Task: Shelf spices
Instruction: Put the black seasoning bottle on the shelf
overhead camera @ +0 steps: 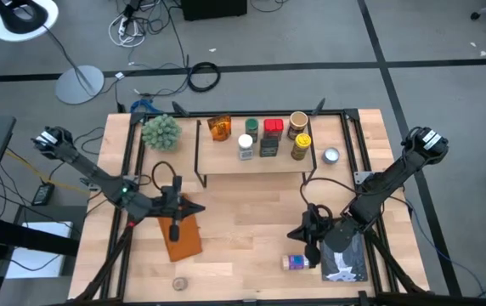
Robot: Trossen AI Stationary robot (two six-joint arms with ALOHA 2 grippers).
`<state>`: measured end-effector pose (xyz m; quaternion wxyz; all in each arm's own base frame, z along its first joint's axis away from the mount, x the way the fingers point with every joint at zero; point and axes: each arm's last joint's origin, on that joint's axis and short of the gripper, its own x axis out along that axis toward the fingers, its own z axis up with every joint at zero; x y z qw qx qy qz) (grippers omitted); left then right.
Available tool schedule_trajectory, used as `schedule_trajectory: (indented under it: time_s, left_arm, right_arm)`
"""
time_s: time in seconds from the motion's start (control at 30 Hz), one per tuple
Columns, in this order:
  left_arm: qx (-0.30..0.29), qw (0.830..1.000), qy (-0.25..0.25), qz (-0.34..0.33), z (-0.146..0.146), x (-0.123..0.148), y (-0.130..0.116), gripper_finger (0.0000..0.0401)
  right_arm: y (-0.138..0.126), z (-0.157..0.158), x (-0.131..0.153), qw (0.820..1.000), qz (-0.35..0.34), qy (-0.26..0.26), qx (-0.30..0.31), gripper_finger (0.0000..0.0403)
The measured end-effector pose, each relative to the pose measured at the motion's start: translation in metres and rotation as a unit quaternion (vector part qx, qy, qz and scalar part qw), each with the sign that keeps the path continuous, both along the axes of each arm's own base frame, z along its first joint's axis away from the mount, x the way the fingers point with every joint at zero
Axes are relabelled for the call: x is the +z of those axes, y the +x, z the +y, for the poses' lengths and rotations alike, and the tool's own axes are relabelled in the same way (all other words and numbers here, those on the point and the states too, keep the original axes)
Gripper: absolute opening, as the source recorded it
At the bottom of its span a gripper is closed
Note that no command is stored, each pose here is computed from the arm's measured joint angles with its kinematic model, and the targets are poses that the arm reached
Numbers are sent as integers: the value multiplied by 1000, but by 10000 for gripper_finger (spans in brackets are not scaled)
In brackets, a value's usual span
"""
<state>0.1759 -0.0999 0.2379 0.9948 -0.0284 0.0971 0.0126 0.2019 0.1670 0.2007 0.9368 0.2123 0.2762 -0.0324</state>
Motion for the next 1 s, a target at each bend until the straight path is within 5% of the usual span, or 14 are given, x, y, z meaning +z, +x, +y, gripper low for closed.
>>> schedule_trajectory:
  time_s: [0.2, 0.4, 0.63, 1.0]
  left_arm:
    - [0, 999, -25, -39, 3, -15, -4, 4]
    - [0, 999, -29, -44, 5, -23, -7, 5]
    - [3, 999, -26, -43, 5, -24, -7, 5]
    - [7, 999, -8, -41, 6, -24, -7, 5]
  right_arm:
    - [2, -3, -1, 1000, 4, -14, 6, 14]
    - [1, -9, -9, 993, 95, 52, 38, 54]
    - [-5, -18, -20, 977, 195, 78, 39, 138]
    - [3, -20, -16, 960, 217, 155, 90, 301]
